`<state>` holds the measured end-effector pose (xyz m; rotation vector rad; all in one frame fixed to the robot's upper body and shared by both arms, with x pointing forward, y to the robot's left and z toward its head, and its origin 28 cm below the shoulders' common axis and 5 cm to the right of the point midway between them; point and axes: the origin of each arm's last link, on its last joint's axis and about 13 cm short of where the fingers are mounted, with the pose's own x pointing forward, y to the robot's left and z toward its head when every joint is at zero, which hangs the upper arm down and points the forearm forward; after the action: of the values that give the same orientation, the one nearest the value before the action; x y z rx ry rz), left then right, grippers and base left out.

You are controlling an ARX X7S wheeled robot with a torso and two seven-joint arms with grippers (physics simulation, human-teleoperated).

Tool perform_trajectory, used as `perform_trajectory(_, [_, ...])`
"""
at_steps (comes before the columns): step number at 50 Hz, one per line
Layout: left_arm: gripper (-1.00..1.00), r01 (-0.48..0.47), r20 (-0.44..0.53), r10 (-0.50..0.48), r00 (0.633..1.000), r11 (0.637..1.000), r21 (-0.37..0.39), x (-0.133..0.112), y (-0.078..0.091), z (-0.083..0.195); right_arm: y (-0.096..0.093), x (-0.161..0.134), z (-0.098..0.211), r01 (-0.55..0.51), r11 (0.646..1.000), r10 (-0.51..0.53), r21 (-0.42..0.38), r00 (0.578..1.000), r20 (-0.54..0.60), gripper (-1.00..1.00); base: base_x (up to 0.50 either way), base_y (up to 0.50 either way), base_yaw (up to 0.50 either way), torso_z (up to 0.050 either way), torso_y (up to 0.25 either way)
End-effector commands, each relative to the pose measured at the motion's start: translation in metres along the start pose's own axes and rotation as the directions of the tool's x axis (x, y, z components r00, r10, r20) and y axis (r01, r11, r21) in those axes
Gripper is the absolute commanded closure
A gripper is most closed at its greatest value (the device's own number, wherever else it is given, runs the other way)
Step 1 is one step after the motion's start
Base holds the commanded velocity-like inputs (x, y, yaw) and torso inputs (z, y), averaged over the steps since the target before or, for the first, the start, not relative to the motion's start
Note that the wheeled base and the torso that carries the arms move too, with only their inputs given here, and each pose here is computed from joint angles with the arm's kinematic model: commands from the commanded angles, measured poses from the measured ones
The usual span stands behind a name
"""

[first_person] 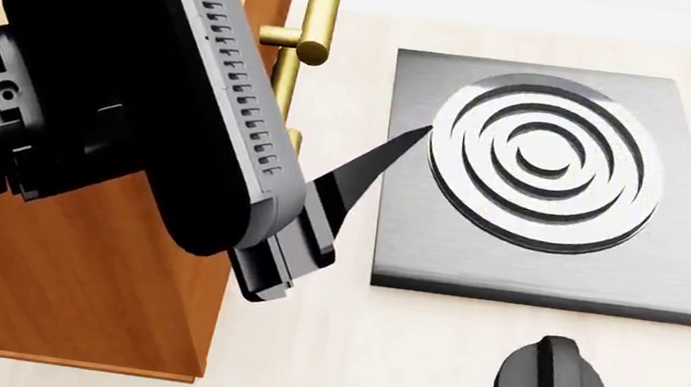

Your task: Pick the akita bowl on the wooden cabinet and place it on the plate.

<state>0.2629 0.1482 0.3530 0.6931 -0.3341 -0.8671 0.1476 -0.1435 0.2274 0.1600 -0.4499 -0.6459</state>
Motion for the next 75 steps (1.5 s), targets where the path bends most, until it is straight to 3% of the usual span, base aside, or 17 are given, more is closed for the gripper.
perform_trajectory(1, [-1.00, 0.000, 0.000, 0.000, 1.000, 1.000, -0.003, 0.000, 0.000, -0.001, -0.008, 0.002, 0.004, 0.050, 0.999, -0.051, 0.015, 0.998, 0.023, 1.00, 0.00, 0.00, 0.00, 0.000, 0.010])
perform_trajectory(30, [-1.00, 0.001, 0.001, -0.001, 1.000, 1.000, -0.008, 0.001, -0.002, -0.004, -0.028, 0.015, 0.007, 0.185, 0.983, -0.185, 0.005, 0.982, 0.038, 1.00, 0.00, 0.00, 0.00, 0.000, 0.000])
perform_trajectory(35, [-1.00, -0.003, 0.000, 0.003, 1.000, 1.000, -0.010, 0.000, -0.001, -0.004, -0.029, 0.018, 0.010, 0.166, 0.984, -0.167, 0.068, 0.986, -0.005, 1.00, 0.00, 0.00, 0.00, 0.000, 0.002])
perform_trajectory(41, [-1.00, -0.005, -0.001, 0.005, 1.000, 1.000, -0.009, -0.001, -0.001, -0.005, -0.033, 0.018, 0.014, 0.120, 0.965, -0.096, 0.232, 0.989, -0.114, 1.00, 0.00, 0.00, 0.00, 0.000, 0.000])
perform_trajectory(45, [-1.00, -0.008, 0.000, 0.008, 1.000, 1.000, -0.011, -0.002, -0.001, -0.005, -0.035, 0.019, 0.017, 0.114, 0.951, -0.077, 0.287, 0.987, -0.138, 1.00, 0.00, 0.00, 0.00, 0.000, 0.000])
perform_trajectory(52, [-1.00, -0.006, -0.001, 0.006, 1.000, 1.000, -0.010, -0.001, -0.001, -0.006, -0.039, 0.021, 0.017, 0.118, 0.941, -0.069, 0.317, 0.984, -0.163, 1.00, 0.00, 0.00, 0.00, 0.000, 0.000])
perform_trajectory(66, [-1.00, -0.009, 0.001, 0.009, 1.000, 1.000, -0.017, -0.003, -0.002, -0.007, -0.047, 0.035, 0.019, 0.167, 0.947, -0.124, 0.276, 0.978, -0.167, 1.00, 0.00, 0.00, 0.00, 0.000, 0.000])
perform_trajectory(75, [-1.00, -0.011, 0.000, 0.011, 1.000, 1.000, -0.020, -0.002, -0.002, -0.009, -0.054, 0.044, 0.008, 0.207, 0.937, -0.144, 0.282, 0.963, -0.229, 1.00, 0.00, 0.00, 0.00, 0.000, 0.001])
